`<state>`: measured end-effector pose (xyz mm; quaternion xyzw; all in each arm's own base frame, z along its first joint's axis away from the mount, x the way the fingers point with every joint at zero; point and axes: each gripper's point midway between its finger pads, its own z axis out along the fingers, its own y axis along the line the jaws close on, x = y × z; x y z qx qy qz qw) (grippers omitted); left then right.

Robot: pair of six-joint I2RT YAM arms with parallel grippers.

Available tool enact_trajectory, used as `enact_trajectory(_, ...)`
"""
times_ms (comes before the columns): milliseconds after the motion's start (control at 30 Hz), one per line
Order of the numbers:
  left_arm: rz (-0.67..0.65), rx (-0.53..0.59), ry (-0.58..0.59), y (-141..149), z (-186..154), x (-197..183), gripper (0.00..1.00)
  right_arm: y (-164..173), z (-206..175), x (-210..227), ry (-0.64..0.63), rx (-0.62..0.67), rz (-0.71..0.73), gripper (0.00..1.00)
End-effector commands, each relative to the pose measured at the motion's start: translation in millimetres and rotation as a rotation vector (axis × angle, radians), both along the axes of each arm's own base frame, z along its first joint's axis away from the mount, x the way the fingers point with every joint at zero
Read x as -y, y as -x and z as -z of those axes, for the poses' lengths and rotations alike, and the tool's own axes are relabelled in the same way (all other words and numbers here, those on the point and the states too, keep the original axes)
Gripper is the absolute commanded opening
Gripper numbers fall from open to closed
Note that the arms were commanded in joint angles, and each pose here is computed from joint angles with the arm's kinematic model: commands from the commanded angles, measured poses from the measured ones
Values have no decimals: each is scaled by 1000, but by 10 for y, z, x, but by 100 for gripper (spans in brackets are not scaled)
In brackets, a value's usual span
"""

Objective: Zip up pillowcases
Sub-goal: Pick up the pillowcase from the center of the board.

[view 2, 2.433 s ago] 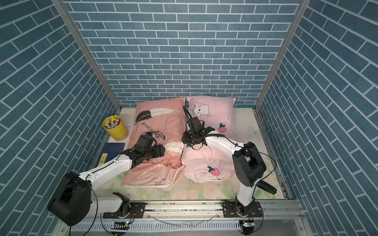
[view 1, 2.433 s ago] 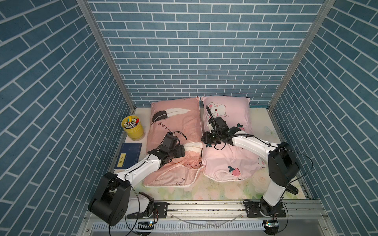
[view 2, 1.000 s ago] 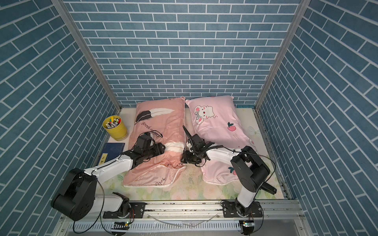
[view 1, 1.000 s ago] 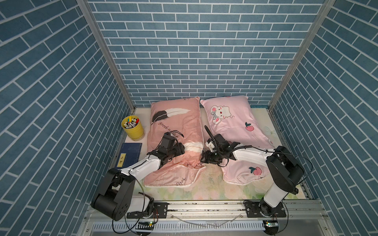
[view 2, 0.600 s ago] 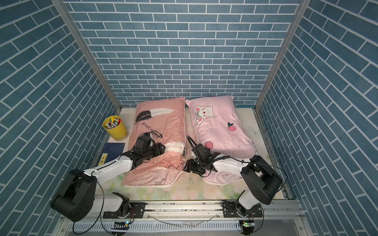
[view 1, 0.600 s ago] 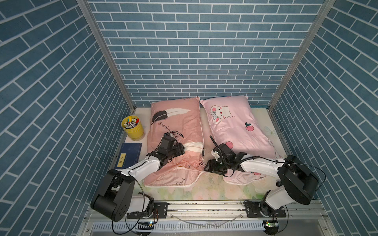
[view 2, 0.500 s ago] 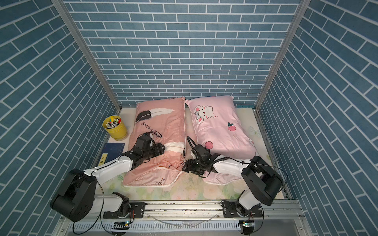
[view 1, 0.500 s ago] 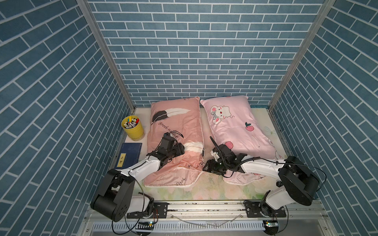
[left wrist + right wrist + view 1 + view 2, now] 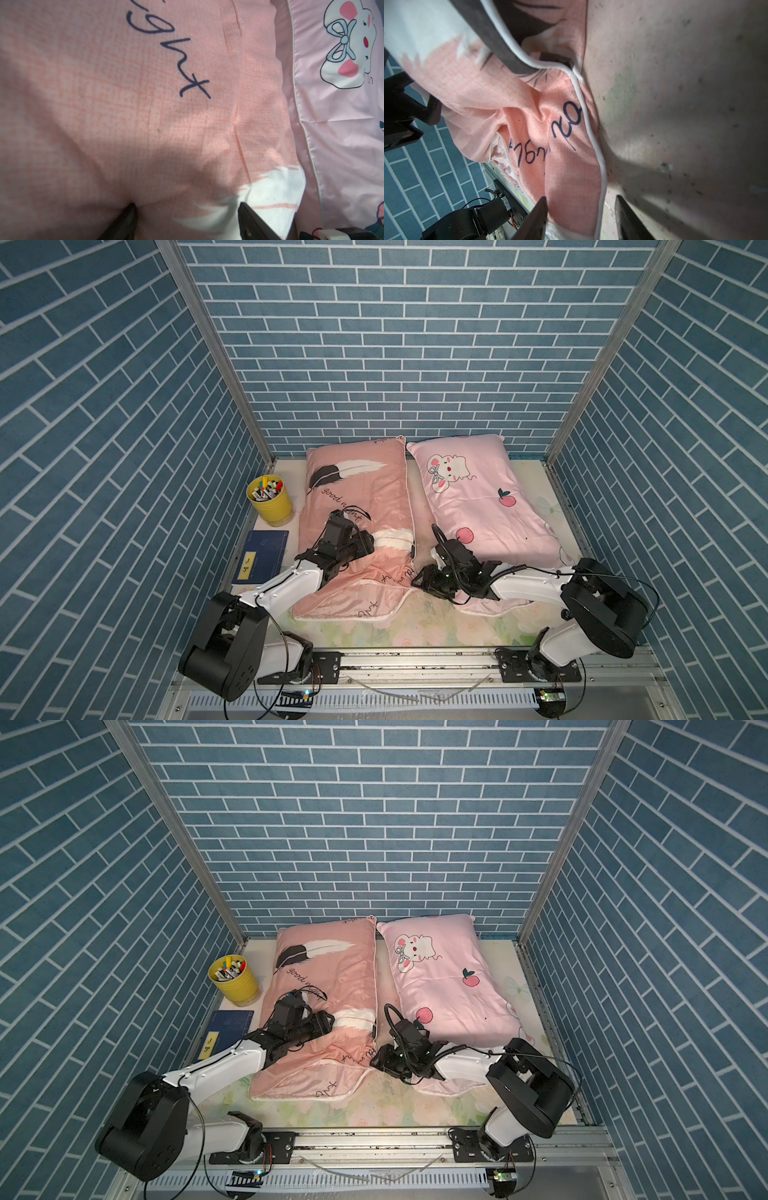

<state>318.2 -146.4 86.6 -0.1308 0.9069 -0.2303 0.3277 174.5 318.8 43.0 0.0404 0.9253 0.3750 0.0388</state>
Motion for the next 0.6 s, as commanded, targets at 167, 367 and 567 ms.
enact_trajectory(167, -27, -27, 7, 102, 76, -59, 77, 7, 3, -31, 0, -9, 47, 37)
enact_trajectory(367, -18, -7, -70, 171, -79, -120, 77, 19, -59, 22, 13, 2, 52, 15)
enact_trajectory(567, 45, 15, -169, 372, -411, -111, 81, 50, -152, 73, 24, 13, 42, 0)
